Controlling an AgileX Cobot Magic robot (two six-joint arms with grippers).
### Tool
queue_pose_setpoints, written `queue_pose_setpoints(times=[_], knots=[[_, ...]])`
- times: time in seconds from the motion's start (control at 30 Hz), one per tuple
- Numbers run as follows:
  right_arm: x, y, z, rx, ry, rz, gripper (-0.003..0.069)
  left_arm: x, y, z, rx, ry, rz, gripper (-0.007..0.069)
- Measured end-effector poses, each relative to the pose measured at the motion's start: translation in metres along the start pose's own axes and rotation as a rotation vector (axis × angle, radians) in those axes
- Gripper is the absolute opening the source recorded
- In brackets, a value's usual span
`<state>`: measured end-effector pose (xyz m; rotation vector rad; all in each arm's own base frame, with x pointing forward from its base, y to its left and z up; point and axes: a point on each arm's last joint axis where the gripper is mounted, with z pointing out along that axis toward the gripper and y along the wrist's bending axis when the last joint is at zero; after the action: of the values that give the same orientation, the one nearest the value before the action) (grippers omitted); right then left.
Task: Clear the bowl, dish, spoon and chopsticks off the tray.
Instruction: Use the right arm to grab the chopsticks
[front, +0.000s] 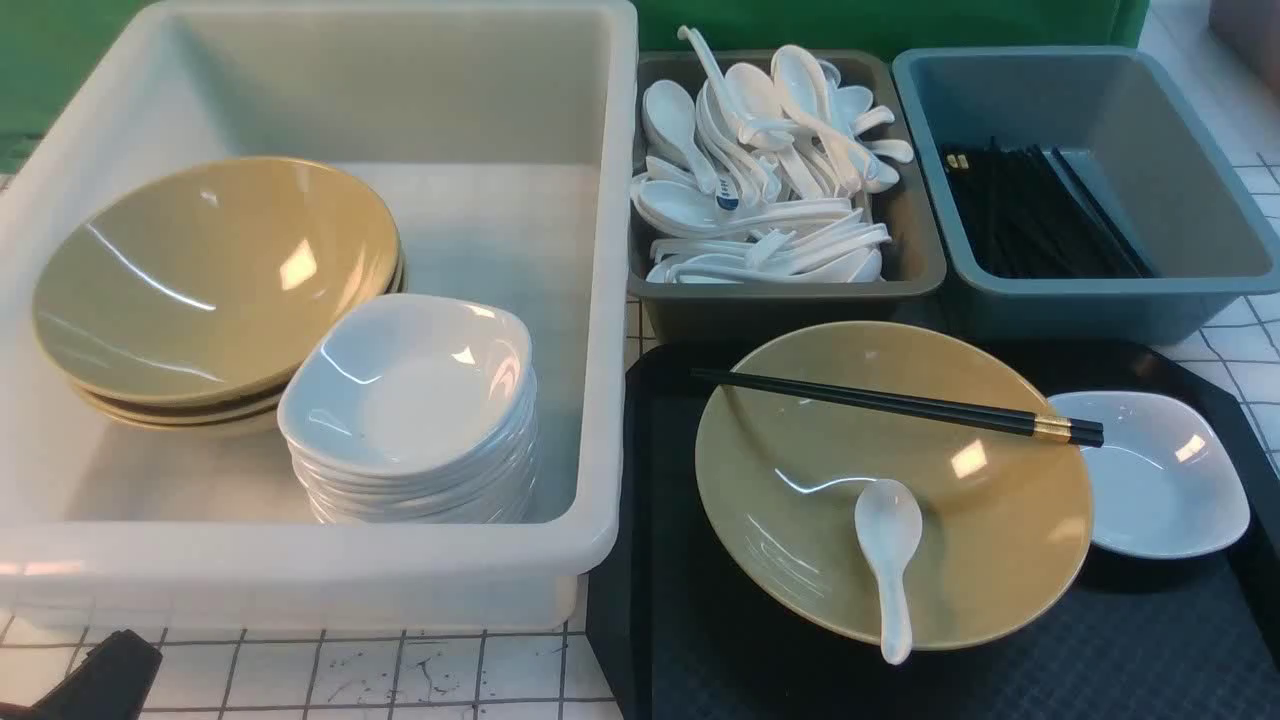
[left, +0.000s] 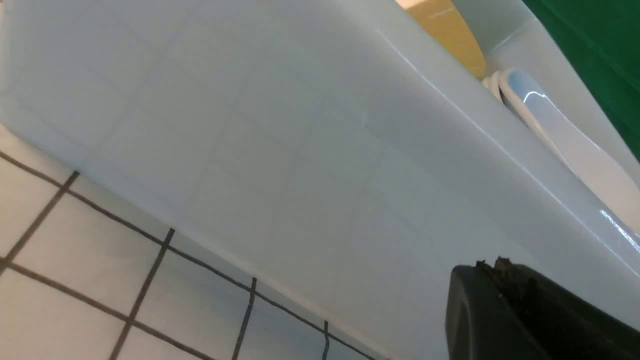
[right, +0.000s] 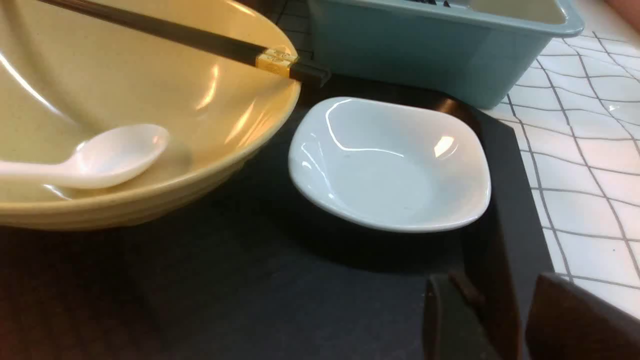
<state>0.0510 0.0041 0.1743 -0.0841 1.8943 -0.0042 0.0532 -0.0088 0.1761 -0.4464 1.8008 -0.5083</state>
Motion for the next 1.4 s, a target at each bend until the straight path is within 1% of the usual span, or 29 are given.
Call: queue_pose_setpoints(times=[1.0, 1.07, 1.13, 1.27, 1.3, 1.4], knots=[[0.000, 0.000, 0.000, 0.000, 0.000, 0.000, 0.0236, -0.001, -0.001, 0.000, 0.010, -0.015, -0.014, -0.0001], [0.000, 0.000, 0.000, 0.000, 0.000, 0.000, 0.0236, -0.003, -0.003, 0.000, 0.036, -0.044, -0.077, -0.0001], [0.000, 0.000, 0.000, 0.000, 0.000, 0.000, 0.0236, -0.008, -0.006, 0.000, 0.082, -0.088, -0.205, -0.0001], [0.000, 0.000, 0.000, 0.000, 0.000, 0.000, 0.0236, -0.016, -0.011, -0.002, 0.172, -0.153, -0.526, -0.0001], [0.000, 0.000, 0.000, 0.000, 0.000, 0.000, 0.0236, -0.018, -0.011, -0.002, 0.187, -0.167, -0.582, -0.0001], [0.000, 0.000, 0.000, 0.000, 0.000, 0.000, 0.0236, -0.023, -0.011, -0.004, 0.217, -0.216, -0.682, -0.0001]])
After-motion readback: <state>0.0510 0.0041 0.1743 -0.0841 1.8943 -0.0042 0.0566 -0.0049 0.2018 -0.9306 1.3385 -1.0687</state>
